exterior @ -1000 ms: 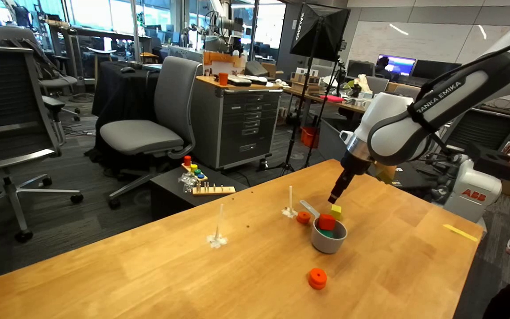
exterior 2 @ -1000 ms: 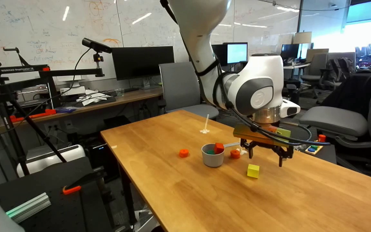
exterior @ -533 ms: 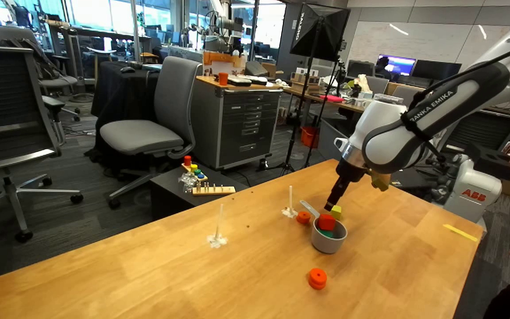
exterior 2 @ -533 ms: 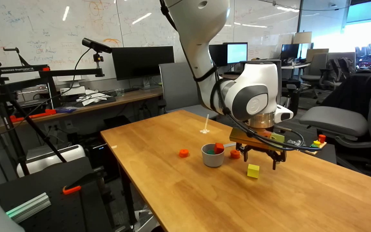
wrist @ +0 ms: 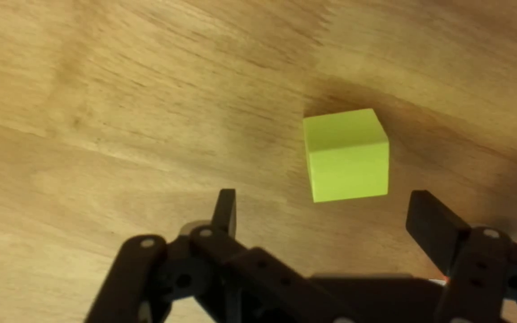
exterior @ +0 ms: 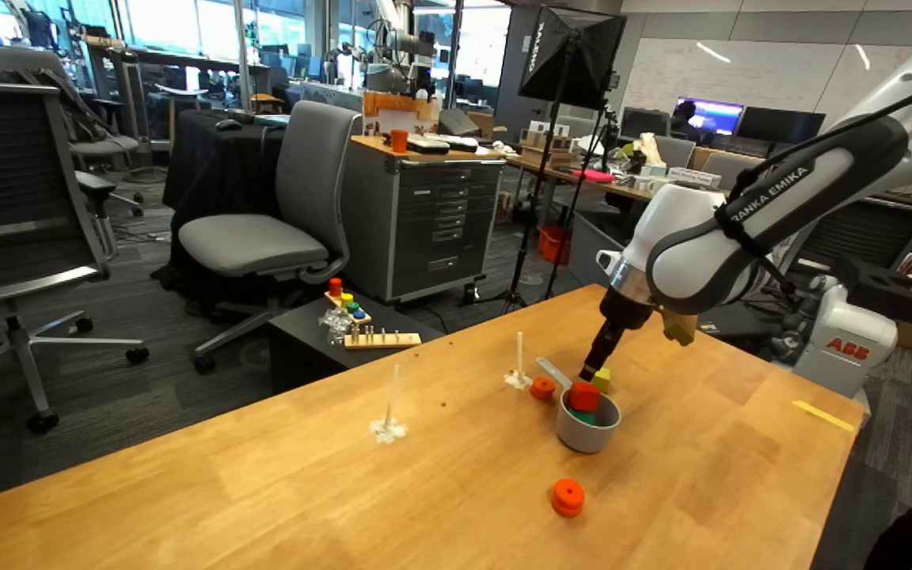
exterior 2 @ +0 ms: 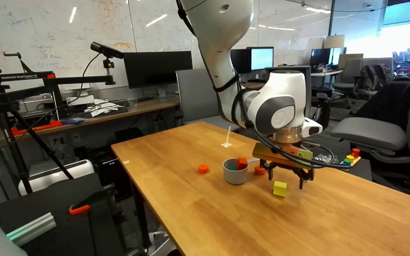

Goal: Put the green, orange and yellow b=objects and put them in the pot

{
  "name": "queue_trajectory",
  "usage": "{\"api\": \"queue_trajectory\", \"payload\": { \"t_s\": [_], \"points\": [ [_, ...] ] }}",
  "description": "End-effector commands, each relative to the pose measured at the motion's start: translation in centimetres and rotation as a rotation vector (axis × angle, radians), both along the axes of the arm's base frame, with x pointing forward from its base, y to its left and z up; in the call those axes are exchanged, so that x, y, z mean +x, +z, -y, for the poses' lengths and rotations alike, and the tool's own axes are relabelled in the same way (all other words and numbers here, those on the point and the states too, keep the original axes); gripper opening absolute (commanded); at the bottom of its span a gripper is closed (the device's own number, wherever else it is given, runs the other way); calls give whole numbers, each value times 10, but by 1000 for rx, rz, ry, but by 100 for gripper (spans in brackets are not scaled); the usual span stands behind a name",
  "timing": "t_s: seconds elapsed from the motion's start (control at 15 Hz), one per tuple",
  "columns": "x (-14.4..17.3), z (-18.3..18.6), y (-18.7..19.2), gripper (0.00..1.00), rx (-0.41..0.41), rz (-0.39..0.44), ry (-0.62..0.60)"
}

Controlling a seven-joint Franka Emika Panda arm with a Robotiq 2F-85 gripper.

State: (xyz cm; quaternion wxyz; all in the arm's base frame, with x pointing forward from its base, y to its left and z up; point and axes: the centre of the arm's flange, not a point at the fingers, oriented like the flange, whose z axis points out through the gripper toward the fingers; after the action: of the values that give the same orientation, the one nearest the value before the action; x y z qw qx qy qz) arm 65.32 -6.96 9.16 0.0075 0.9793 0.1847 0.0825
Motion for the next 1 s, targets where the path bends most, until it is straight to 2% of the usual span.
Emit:
{"api": "queue_trajectory", "payload": {
  "t_s": [0.0,0.27,0.47,0.6,0.67,0.73,0.8,0.93],
  "points": [
    [6,2,3,66,-10,9,19],
    [6,6,4,33,-6,4,-2],
    [6,11,6,13,7,0,-17],
    [6,15,7,10,6,1,-27],
    [5,16,7,14,3,1,-32],
    [5,17,7,35,-6,1,-33],
    [5,17,8,36,-6,4,-37],
    [4,16,11,50,-3,13,-34]
  ]
}}
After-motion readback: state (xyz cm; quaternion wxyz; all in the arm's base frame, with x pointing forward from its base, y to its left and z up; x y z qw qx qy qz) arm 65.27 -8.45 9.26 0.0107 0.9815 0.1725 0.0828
